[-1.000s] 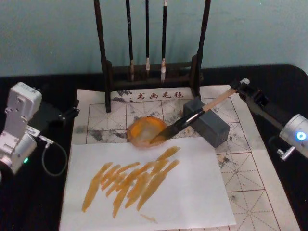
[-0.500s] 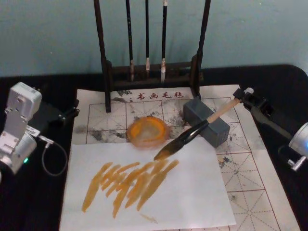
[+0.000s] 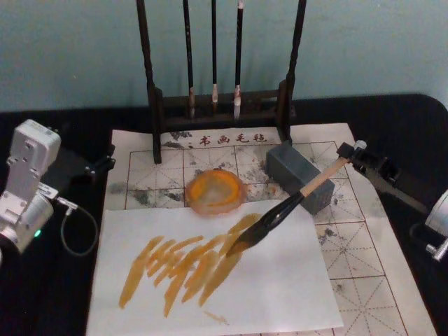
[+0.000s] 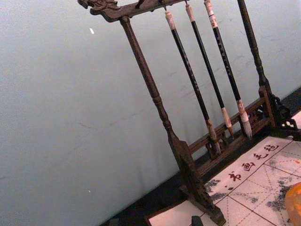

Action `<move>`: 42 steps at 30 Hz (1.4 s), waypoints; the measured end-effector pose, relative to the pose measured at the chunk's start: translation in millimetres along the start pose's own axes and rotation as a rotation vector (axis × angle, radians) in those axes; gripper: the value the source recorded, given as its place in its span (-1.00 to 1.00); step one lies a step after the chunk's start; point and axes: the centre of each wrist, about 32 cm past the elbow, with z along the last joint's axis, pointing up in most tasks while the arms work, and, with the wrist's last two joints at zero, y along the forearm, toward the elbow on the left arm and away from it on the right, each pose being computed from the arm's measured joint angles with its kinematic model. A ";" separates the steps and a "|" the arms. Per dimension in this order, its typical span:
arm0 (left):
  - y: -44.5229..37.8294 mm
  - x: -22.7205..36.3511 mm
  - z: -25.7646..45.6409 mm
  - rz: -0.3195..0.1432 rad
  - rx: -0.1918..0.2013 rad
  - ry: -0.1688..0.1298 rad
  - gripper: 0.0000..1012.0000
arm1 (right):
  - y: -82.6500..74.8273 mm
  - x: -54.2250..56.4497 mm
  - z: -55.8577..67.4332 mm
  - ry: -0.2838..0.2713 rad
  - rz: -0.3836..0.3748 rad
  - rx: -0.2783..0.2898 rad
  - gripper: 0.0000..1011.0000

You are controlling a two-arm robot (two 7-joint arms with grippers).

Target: Pick up the brush from the inkstone, write on the paper, then place the brush back to its original position.

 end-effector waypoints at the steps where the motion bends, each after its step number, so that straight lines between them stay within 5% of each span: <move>1: 0.0 0.0 0.0 0.000 0.000 0.000 0.98 | -0.8 0.0 -0.2 0.000 0.002 -0.010 -0.60; 24: 0.0 0.0 0.0 0.000 0.000 0.000 0.98 | -2.8 5.2 -1.8 -0.013 0.017 -0.119 -0.60; 42: 0.0 0.0 0.0 0.000 0.000 0.000 0.98 | 6.4 10.9 -2.3 -0.065 0.015 -0.130 -0.60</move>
